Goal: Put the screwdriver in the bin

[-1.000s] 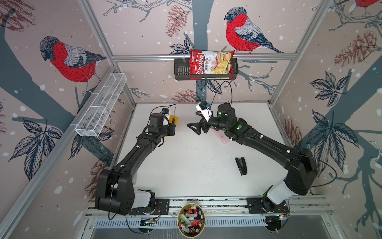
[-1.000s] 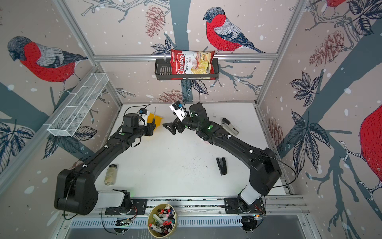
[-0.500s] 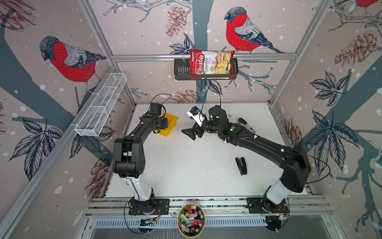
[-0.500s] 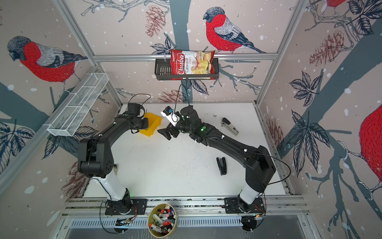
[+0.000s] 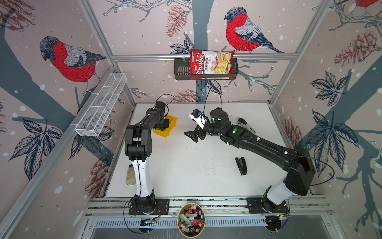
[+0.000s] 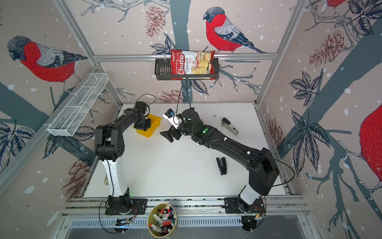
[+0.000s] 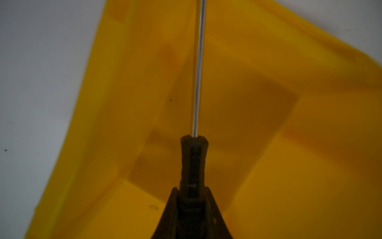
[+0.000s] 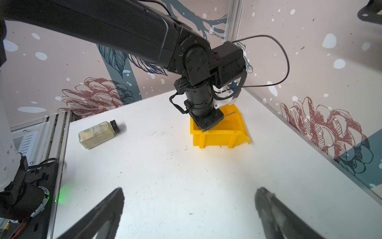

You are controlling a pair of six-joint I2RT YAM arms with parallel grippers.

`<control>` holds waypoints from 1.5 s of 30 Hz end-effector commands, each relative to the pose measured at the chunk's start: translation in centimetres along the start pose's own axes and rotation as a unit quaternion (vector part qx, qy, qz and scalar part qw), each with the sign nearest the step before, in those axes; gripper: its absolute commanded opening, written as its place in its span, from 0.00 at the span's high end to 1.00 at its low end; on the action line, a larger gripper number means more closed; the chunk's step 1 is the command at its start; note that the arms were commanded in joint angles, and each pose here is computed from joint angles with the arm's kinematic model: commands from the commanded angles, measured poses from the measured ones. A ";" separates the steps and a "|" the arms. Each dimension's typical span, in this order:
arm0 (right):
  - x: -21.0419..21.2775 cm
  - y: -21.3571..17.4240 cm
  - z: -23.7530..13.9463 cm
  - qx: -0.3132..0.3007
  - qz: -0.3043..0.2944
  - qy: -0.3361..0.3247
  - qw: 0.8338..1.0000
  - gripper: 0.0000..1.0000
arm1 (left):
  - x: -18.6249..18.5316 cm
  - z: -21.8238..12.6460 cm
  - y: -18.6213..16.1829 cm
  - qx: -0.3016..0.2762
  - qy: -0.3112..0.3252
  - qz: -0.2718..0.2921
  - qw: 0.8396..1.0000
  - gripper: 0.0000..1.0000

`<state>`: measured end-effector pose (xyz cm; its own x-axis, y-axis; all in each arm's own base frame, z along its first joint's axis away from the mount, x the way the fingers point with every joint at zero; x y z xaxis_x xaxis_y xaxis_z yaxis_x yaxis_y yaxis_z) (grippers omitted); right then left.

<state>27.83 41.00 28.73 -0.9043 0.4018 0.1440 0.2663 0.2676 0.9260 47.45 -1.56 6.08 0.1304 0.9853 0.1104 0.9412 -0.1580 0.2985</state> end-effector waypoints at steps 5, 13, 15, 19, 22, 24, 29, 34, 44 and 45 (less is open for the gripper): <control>0.0 0.3 -0.4 -0.007 -0.007 -0.005 1.000 0.00 | 0.1 1.4 -1.3 0.033 0.004 0.008 0.999 0.93; 0.0 0.3 -0.6 -0.006 -0.008 -0.007 1.000 0.00 | 0.2 1.3 -1.3 0.034 0.006 0.004 0.999 0.86; 0.0 0.4 -0.6 -0.007 -0.008 -0.007 1.000 0.00 | 0.3 0.8 -1.0 0.029 0.010 0.003 1.000 0.81; 0.0 0.5 -0.6 -0.009 -0.008 -0.006 1.000 0.00 | 0.6 -0.3 -0.4 0.015 0.016 0.000 1.000 0.68; 0.0 0.5 -0.5 -0.009 -0.008 -0.005 1.000 0.00 | 0.8 -1.0 0.0 0.007 0.018 -0.002 1.000 0.61; 0.0 0.6 -0.5 -0.010 -0.008 -0.005 1.000 0.00 | 0.8 -1.4 0.3 0.002 0.019 -0.003 1.000 0.58; -0.1 0.7 -0.8 -0.013 -0.002 -0.007 1.000 0.00 | 1.0 -3.3 1.2 -0.022 0.021 -0.006 1.000 0.50; -0.5 0.9 -1.4 -0.022 0.010 -0.016 1.000 0.00 | 0.8 -6.0 2.0 -0.061 0.016 -0.010 0.998 0.32; -5.4 2.0 -3.9 -0.081 0.105 -0.090 0.987 0.00 | -1.6 -12.5 2.5 -0.199 -0.032 -0.001 0.980 0.09; -5.9 2.0 -4.4 -0.088 0.112 -0.093 0.985 0.00 | -1.8 -13.3 2.6 -0.220 -0.036 0.000 0.975 0.07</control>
<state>31.45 36.04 29.55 -0.7773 0.5795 0.2451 0.3722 0.1093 0.9217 44.66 -3.54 16.94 0.1428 0.9869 0.0744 0.8044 -0.1596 0.5723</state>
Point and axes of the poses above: each gripper's point midway between its finger pads, its own z axis out along the fingers, its own x axis along the line the jaws close on, y = z × x, the point moved 1 cm from there along -z, back along the fingers, and after that the axes turned 11 degrees about z, right-handed, at the moved point
